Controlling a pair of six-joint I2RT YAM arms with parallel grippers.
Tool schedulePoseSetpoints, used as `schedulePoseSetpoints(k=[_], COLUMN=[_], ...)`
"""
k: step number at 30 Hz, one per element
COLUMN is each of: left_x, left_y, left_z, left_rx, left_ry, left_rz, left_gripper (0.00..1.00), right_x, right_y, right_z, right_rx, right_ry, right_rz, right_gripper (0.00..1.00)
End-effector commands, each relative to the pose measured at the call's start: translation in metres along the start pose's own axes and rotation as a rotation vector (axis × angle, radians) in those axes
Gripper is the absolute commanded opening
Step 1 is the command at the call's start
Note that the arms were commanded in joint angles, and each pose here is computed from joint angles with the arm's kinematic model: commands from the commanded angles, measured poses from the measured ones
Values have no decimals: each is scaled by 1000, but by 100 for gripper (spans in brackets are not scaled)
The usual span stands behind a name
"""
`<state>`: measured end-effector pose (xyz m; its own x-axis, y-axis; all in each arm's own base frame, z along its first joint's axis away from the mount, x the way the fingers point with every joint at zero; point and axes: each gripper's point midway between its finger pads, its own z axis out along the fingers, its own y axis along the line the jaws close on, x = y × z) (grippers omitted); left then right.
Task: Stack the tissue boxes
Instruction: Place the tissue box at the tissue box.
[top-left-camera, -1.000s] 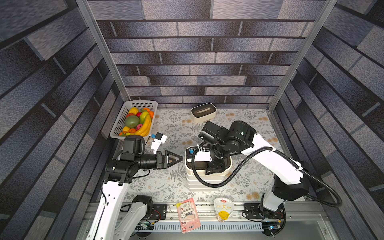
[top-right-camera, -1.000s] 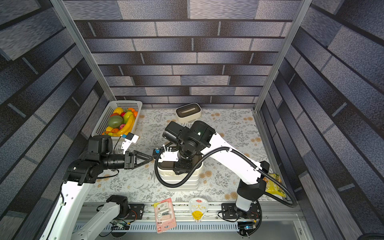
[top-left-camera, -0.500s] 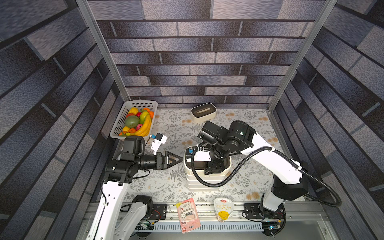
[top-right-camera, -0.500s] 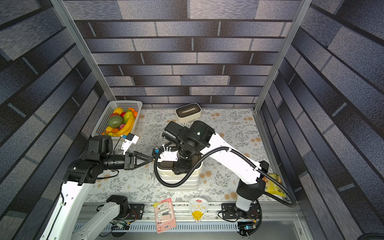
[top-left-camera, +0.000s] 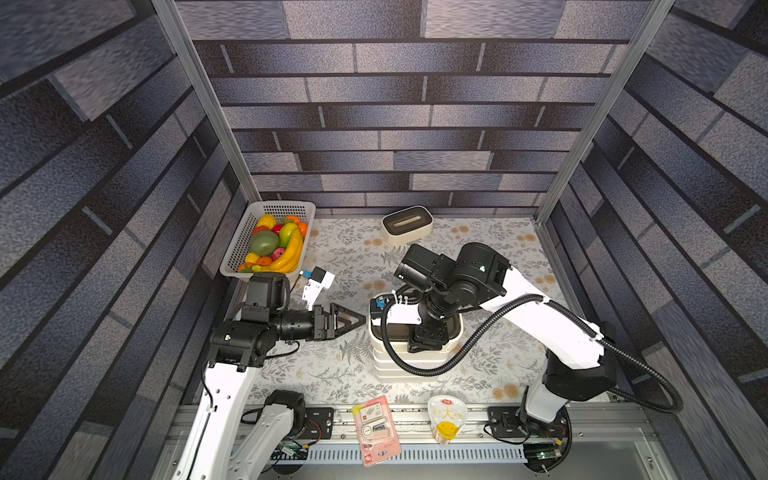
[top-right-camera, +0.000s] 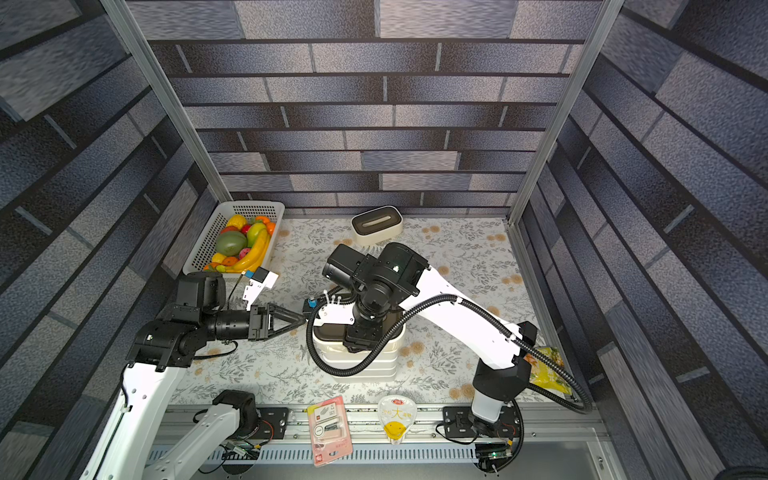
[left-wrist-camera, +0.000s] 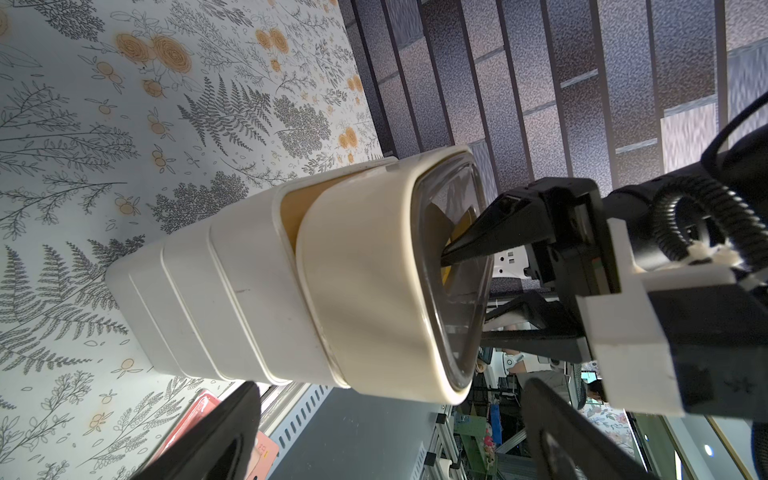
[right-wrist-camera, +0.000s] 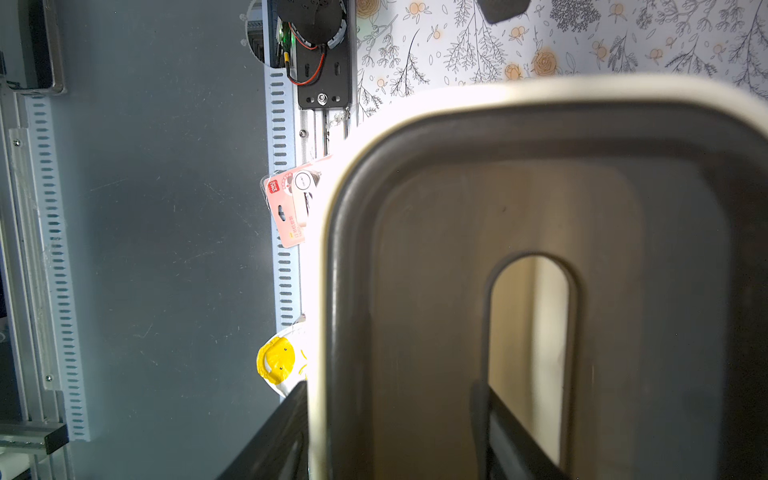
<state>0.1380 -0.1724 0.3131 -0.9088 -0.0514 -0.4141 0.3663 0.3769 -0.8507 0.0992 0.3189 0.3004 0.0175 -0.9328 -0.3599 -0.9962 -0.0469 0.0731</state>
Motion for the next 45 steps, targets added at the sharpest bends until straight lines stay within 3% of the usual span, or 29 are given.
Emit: schedulePoseSetpoints(k=[1,27,45], left_x=[5,2,-12], left_y=[-2,-5,-3], left_z=[-1,-2,-4], left_rx=[19,16,-34], left_ry=[8,3,-21], left_rz=[18,32,50], left_gripper=[100,100,100], right_x=[32,25,15], right_y=[18,3,-4], right_z=[-2,-20,-45], right_rx=[-63,55,152], right_ry=[147,86,-23], right_rz=[39,14,-27], right_gripper=[62,64,64])
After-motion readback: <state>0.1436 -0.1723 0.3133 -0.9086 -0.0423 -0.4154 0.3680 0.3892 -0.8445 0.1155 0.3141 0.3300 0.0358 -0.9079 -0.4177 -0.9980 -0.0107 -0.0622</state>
